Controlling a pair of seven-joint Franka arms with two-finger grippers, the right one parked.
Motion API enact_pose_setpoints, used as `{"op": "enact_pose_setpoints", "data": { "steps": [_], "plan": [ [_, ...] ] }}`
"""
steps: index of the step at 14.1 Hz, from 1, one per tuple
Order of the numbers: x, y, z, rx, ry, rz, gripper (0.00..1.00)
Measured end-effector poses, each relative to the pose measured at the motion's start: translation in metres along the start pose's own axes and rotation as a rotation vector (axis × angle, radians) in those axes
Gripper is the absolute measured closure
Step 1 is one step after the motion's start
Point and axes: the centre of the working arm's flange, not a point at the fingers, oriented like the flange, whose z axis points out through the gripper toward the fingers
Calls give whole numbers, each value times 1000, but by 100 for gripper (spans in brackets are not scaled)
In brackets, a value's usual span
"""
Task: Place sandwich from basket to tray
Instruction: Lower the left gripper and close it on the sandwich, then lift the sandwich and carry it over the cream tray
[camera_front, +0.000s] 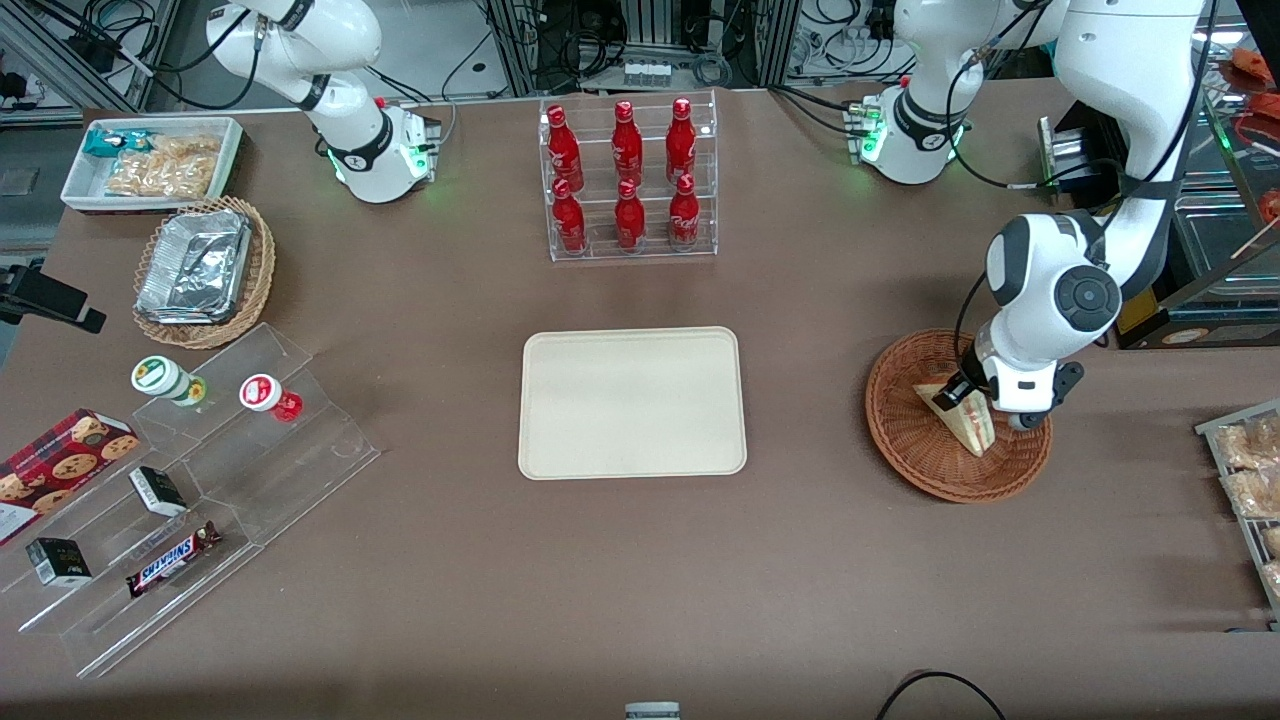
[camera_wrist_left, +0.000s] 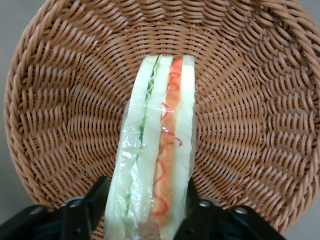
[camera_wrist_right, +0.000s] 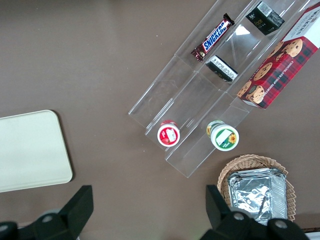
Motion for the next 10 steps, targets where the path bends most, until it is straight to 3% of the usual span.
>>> {"op": "enact_pose_setpoints", "data": {
  "steps": [2,4,7,10],
  "plan": [
    [4,4,-10,-13,12,0,59],
    [8,12,-34,-1,4,6,76],
    [-2,40,-84,42,-29,87,80],
    [-46,90,-112,28,-12,355,85]
  ]
}}
